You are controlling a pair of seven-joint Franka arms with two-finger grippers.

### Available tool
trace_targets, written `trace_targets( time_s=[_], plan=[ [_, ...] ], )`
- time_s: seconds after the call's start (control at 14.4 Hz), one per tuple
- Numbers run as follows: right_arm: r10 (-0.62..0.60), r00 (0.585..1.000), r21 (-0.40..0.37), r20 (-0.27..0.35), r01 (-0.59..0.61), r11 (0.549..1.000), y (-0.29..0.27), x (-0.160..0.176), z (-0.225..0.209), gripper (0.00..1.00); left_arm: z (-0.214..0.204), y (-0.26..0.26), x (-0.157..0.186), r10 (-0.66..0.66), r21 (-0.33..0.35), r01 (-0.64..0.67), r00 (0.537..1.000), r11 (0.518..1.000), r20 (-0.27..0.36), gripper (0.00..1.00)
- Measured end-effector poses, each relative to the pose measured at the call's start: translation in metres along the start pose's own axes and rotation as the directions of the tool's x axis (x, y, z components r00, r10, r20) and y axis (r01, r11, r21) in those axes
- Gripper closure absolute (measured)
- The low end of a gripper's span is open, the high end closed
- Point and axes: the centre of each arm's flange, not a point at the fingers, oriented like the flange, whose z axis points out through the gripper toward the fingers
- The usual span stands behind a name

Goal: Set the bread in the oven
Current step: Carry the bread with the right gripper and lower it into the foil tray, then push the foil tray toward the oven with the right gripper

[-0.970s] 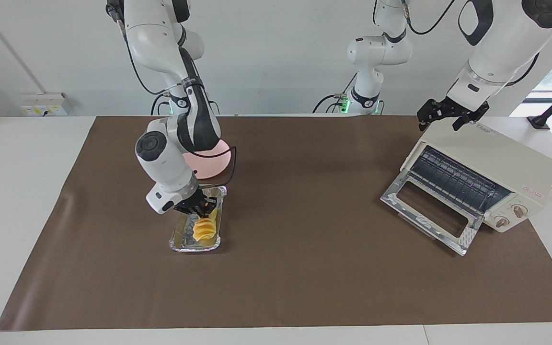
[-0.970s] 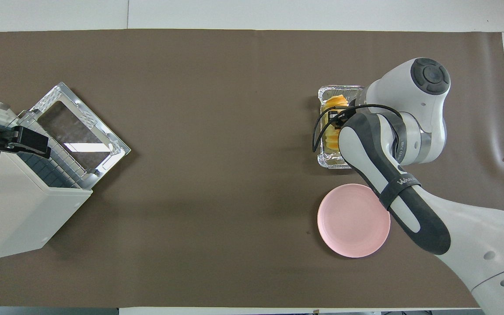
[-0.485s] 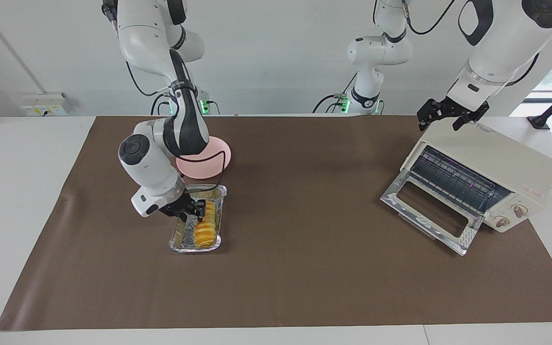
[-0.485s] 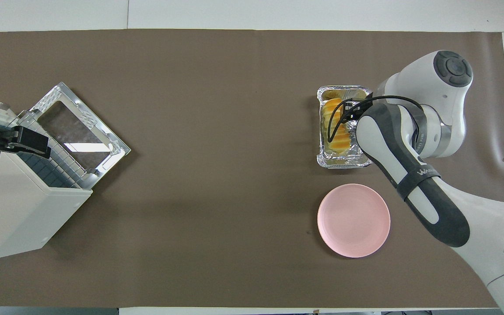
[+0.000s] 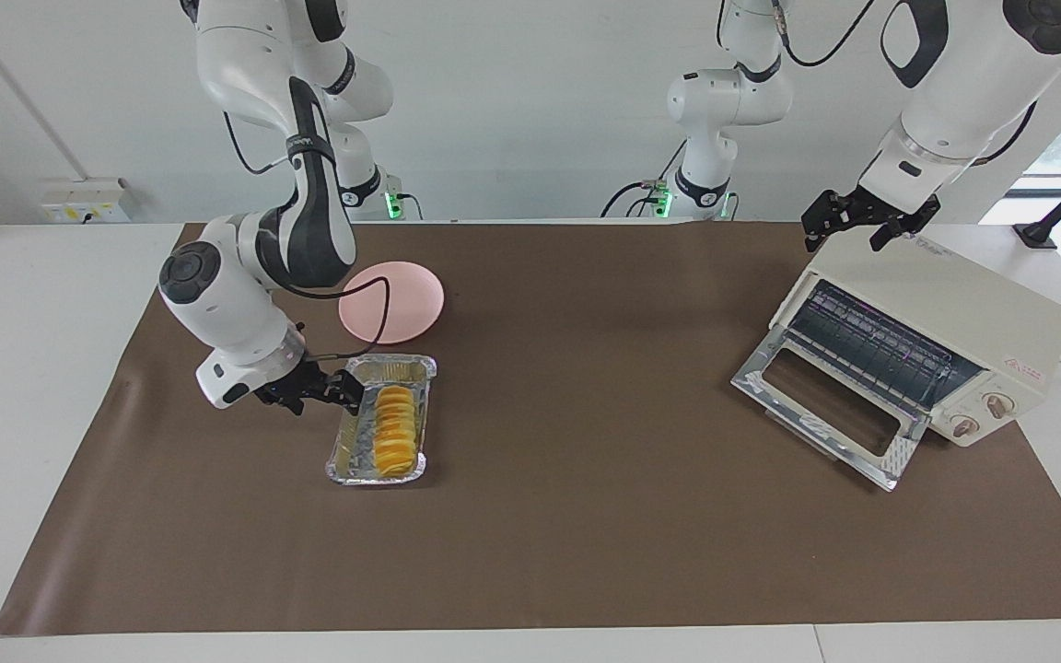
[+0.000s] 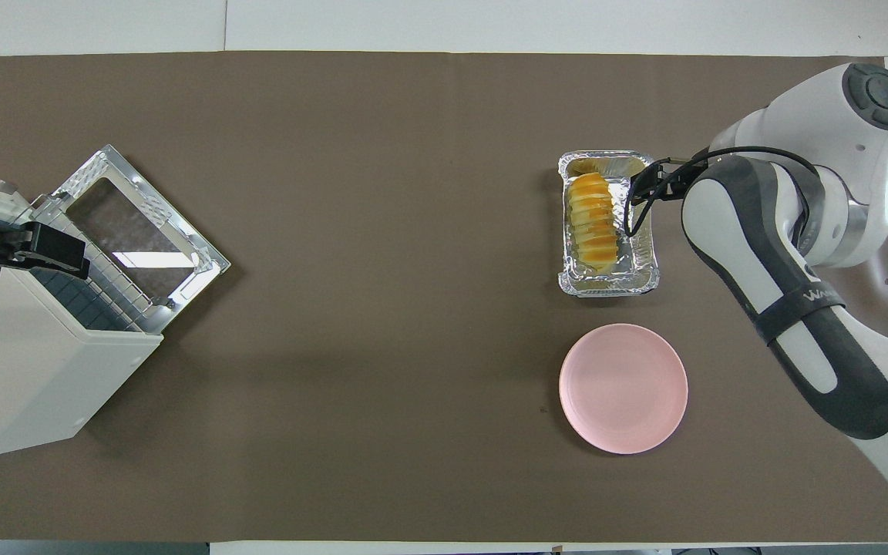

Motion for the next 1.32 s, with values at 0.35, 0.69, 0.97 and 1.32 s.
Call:
trace_targets(
  time_s=[0.35, 0.69, 0.97, 1.32],
  plan=[
    [0.009, 1.0, -0.008, 0.002, -0.009, 1.0, 0.006, -0.011, 0.03, 0.02, 0.0, 0.0, 0.0, 0.0, 0.0, 0.0, 1.0, 1.0, 0.0, 0.0],
    [0.018, 1.0, -0.015, 0.0, -0.018, 1.0, 0.013, -0.021, 0.05, 0.47, 0.0, 0.0, 0.0, 0.0, 0.0, 0.0, 1.0, 1.0, 0.0, 0.0],
    [0.016, 1.0, -0.004, -0.017, -0.016, 1.0, 0.008, -0.023, 0.046, 0.86, 0.0, 0.0, 0.0, 0.0, 0.0, 0.0, 1.0, 1.0, 0.0, 0.0],
    [-0.044, 0.996, 0.037, -0.072, 0.046, 0.998, -0.047, -0.019, -0.004, 0.98, 0.0, 0.0, 0.0, 0.0, 0.0, 0.0, 1.0, 1.0, 0.0, 0.0]
  ],
)
